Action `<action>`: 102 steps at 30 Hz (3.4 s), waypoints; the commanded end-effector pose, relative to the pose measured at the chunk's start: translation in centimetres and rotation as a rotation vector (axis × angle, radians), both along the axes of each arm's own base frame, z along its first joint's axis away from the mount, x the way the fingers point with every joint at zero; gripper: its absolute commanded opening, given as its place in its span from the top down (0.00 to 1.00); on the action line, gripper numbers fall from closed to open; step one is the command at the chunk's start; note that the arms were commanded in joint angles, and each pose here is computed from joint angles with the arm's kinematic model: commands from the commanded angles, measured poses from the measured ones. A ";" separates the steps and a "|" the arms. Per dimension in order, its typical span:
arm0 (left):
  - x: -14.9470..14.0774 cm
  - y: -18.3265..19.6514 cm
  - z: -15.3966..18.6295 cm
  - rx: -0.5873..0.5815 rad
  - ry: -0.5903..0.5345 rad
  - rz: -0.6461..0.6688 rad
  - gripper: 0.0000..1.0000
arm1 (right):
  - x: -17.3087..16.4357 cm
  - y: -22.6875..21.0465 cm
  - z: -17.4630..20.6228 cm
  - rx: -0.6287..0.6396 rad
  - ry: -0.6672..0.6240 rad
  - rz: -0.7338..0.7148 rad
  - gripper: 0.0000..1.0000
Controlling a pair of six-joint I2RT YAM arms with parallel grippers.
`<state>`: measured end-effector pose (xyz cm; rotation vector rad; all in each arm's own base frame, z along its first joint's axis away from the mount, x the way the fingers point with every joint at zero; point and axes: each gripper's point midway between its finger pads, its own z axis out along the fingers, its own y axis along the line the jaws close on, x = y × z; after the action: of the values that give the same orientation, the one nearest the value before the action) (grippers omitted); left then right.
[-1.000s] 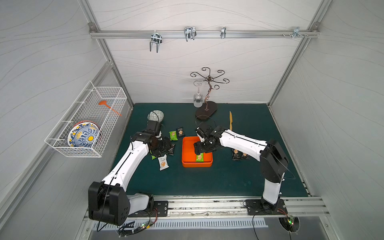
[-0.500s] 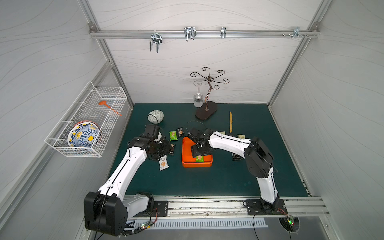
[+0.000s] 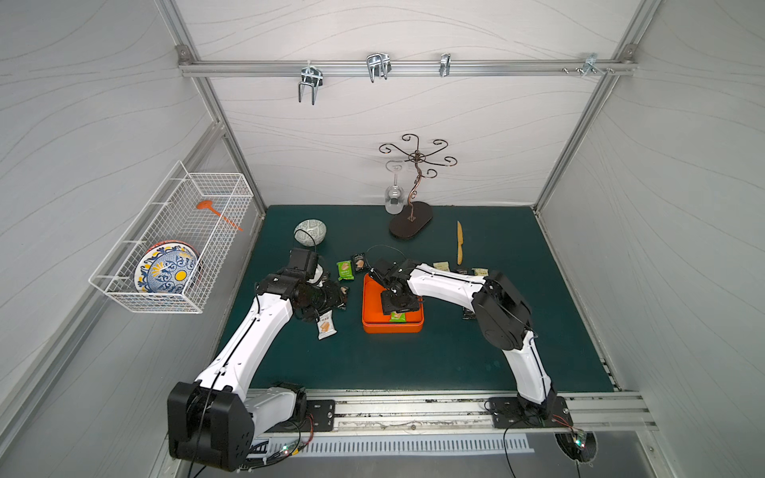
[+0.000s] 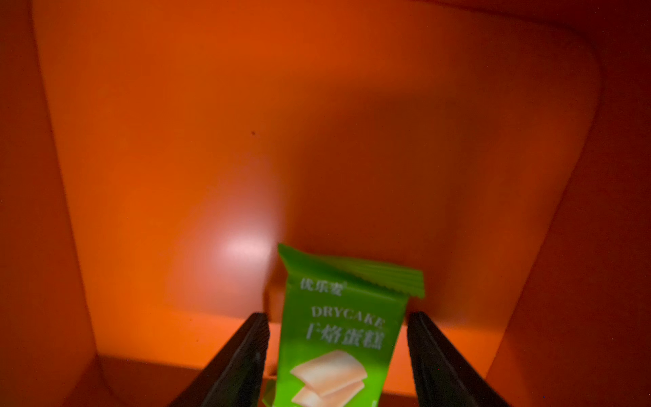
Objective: Take the cookies out of the storage box
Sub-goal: Pick up the cookie from the storage box, then place the cookie at the center of the board.
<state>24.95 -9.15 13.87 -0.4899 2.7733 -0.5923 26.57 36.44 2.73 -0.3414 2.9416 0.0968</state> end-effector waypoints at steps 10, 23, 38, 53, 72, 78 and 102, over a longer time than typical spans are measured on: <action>0.2 -0.2 0.7 -0.012 -0.039 -0.018 0.34 | -0.4 -0.5 -0.7 -0.043 0.014 -0.009 0.54; 0.0 -0.2 0.8 -0.015 -0.036 -0.021 0.34 | 0.0 -0.4 1.9 -0.030 -0.025 0.005 0.54; 0.1 0.2 0.6 0.014 -0.026 -0.010 0.34 | 2.5 -0.7 10.2 0.068 -0.146 0.037 0.55; 0.3 1.3 1.1 0.043 -0.034 0.081 0.34 | 4.5 -11.3 12.9 0.073 -0.169 -0.019 0.55; -0.1 1.4 1.5 -0.003 -0.040 0.207 0.35 | 3.0 -15.5 3.9 0.018 -0.139 -0.049 0.54; -1.0 1.7 1.0 0.010 -0.019 0.202 0.35 | 2.8 -15.6 1.6 -0.006 -0.110 -0.044 0.53; 2.8 3.4 3.4 0.150 -0.114 0.113 0.33 | 4.1 -17.0 7.2 0.032 -0.220 -0.075 0.21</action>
<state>25.13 -6.71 15.08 -0.6511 2.7276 -0.4281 29.72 20.30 5.81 -0.2497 2.8139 0.0683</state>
